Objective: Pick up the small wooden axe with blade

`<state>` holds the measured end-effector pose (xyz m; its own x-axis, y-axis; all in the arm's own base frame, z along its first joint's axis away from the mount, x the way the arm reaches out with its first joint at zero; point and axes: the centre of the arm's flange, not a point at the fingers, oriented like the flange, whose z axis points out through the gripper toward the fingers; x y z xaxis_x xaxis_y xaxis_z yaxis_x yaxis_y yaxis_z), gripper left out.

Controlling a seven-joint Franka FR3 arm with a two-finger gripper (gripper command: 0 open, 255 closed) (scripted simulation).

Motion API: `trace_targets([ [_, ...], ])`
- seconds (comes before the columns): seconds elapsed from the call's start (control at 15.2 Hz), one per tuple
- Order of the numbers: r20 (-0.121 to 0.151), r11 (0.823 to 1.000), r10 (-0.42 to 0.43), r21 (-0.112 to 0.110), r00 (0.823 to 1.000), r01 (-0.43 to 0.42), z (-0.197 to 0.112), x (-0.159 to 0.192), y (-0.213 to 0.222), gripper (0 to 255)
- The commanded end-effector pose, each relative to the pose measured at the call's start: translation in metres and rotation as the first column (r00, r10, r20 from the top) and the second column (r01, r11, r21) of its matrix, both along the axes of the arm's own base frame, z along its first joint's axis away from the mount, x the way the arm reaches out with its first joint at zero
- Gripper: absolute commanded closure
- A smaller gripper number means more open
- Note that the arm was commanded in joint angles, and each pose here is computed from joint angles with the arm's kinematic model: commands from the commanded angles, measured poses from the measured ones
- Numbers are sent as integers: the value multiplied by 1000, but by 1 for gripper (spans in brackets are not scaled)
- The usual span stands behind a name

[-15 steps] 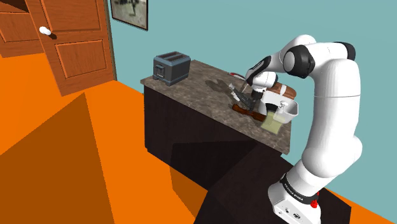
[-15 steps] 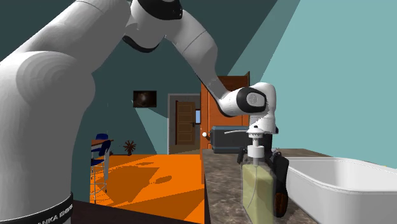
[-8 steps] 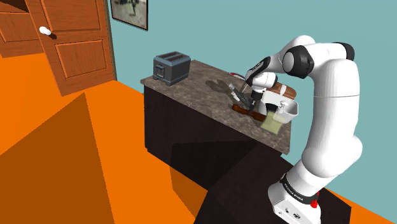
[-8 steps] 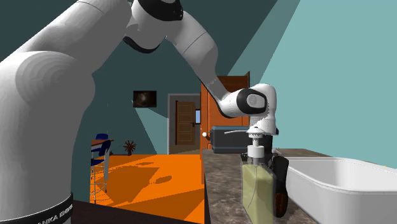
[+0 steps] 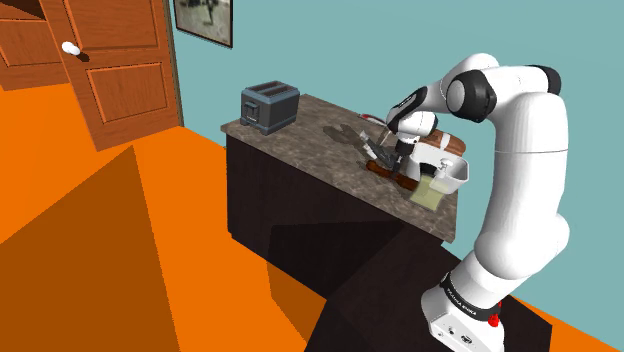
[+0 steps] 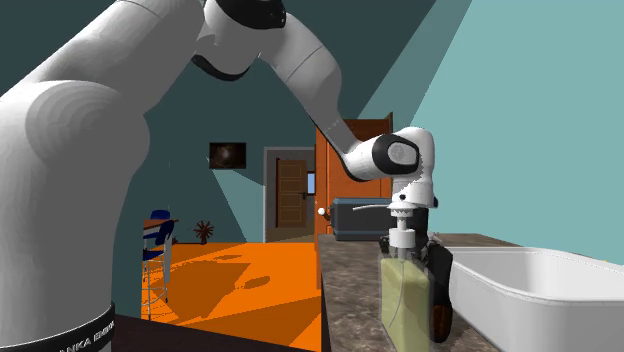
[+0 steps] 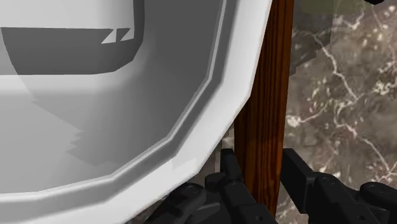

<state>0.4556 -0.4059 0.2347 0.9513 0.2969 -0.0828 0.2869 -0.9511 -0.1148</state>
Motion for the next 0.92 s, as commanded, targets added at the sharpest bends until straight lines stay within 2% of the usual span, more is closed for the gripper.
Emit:
trace_targets([
  [0.0, 0, 1000, 0, 0, 1000, 0, 11, 0, 0, 255],
  [0.73, 0, 1000, 0, 0, 1000, 0, 69, 0, 0, 255],
  [0.86, 0, 1000, 0, 0, 1000, 0, 69, 0, 0, 255],
])
